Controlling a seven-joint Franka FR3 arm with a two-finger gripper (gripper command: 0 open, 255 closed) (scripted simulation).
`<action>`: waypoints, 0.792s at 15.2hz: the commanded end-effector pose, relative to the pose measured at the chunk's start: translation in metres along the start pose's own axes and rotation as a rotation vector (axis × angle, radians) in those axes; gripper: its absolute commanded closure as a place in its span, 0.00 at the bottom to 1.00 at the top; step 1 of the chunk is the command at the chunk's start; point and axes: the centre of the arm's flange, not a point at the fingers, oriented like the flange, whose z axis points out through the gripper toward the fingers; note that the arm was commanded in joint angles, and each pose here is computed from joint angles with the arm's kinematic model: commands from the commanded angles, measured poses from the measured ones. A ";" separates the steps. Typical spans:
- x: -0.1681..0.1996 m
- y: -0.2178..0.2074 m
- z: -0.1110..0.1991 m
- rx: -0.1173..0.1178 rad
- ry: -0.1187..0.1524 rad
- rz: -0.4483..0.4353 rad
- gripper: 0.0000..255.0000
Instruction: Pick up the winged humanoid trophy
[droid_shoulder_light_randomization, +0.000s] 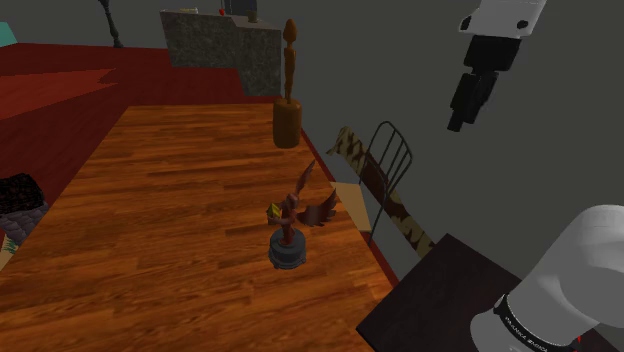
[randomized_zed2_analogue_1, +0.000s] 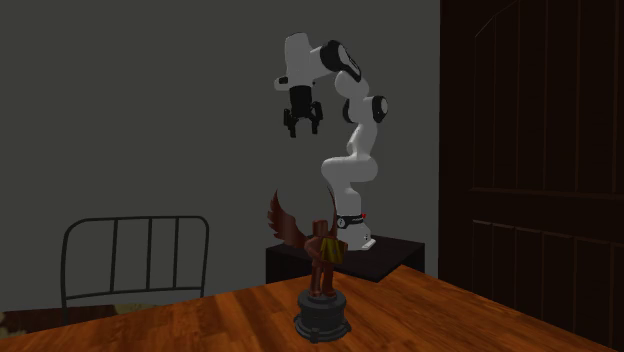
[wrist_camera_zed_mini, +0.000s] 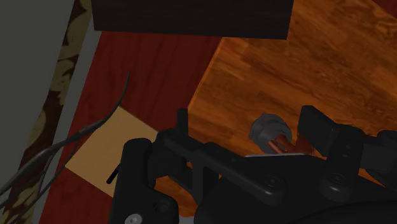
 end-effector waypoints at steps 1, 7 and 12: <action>0.000 0.000 0.000 0.000 0.000 0.000 0.00; 0.057 -0.046 0.042 -0.013 -0.043 -0.041 0.00; 0.102 -0.086 0.079 -0.024 -0.079 -0.075 0.00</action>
